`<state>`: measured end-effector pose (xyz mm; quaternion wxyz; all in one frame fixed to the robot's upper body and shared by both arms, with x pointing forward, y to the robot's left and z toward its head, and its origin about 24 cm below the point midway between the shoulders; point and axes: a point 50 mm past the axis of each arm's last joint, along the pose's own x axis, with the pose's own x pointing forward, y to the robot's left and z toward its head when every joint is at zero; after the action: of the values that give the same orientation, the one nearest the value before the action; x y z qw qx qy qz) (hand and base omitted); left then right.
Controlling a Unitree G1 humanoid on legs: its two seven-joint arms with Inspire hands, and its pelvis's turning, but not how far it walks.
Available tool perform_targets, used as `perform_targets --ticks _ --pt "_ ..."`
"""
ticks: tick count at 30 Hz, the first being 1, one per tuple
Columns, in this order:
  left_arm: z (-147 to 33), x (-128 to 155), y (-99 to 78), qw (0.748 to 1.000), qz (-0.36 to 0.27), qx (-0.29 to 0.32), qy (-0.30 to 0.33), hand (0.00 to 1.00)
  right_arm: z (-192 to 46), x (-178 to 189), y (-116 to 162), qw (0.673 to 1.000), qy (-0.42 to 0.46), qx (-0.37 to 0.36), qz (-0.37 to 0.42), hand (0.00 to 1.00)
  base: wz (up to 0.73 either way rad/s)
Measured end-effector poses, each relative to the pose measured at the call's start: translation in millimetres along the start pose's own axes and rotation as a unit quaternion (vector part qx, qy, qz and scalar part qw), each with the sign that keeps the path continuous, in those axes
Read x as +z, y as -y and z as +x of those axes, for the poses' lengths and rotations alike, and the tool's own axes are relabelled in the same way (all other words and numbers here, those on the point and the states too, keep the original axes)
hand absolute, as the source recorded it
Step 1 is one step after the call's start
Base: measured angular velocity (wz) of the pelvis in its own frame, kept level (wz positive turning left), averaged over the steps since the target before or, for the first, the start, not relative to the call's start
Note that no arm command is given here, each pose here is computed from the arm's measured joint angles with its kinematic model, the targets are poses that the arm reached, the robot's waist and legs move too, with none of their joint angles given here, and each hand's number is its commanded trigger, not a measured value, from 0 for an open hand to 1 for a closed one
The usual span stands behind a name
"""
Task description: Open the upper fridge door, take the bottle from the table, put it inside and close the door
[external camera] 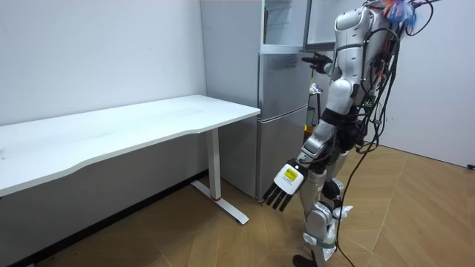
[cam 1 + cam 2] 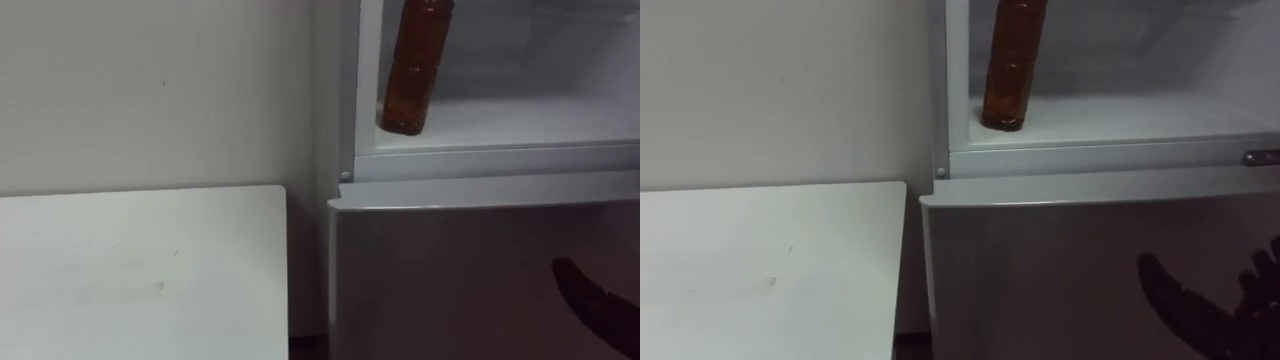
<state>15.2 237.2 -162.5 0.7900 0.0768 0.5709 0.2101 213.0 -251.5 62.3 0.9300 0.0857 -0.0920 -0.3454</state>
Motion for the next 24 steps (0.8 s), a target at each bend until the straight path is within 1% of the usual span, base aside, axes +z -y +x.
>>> perform_targets --ticks 2,3,4,6,7,9,13,14,17,21,24 --pt "0.0 1.8 3.0 1.000 -0.006 -0.004 0.001 0.00 -8.8 -33.8 16.5 0.996 -0.063 -0.038 -0.046 0.00 -0.04" --pt "-0.2 1.5 4.0 1.000 -0.008 -0.005 0.000 0.00 -11.7 -42.1 20.8 0.994 -0.080 -0.047 -0.057 0.00 -0.04" --pt "-0.1 3.1 6.3 1.000 -0.003 -0.010 0.003 0.00 -19.1 -58.0 30.8 0.988 -0.114 -0.065 -0.078 0.00 0.00" --pt "-0.3 2.0 7.6 1.000 -0.005 -0.013 -0.001 0.00 -35.4 -87.6 50.7 0.971 -0.182 -0.095 -0.121 0.00 0.00" --pt "0.1 3.8 8.2 1.000 -0.008 -0.014 0.001 0.00 -39.9 -95.2 56.3 0.966 -0.199 -0.101 -0.134 0.00 0.00" --pt "-0.2 1.6 9.3 1.000 -0.012 -0.015 -0.005 0.00 -59.8 -120.4 78.8 0.939 -0.260 -0.129 -0.183 0.00 0.00" --pt "0.2 2.1 8.9 1.000 -0.016 -0.015 -0.006 0.00 -86.0 -140.9 107.4 0.900 -0.320 -0.152 -0.252 0.00 0.00" --pt "0.6 3.2 8.9 1.000 -0.018 -0.015 -0.005 0.00 -94.9 -146.0 117.3 0.886 -0.339 -0.159 -0.273 0.00 0.00" --pt "-0.4 -0.4 8.3 0.999 -0.030 -0.020 -0.009 0.00 -112.2 -153.5 136.3 0.856 -0.378 -0.172 -0.307 0.00 0.01" --pt "-0.6 -2.4 6.9 0.999 -0.039 -0.027 -0.012 0.00 -126.2 -158.9 151.6 0.833 -0.421 -0.170 -0.316 0.00 0.00" --pt "-1.8 -9.5 1.2 0.998 -0.050 -0.017 -0.021 0.00 -137.9 -163.8 160.9 0.817 -0.468 -0.177 -0.288 0.00 0.00"
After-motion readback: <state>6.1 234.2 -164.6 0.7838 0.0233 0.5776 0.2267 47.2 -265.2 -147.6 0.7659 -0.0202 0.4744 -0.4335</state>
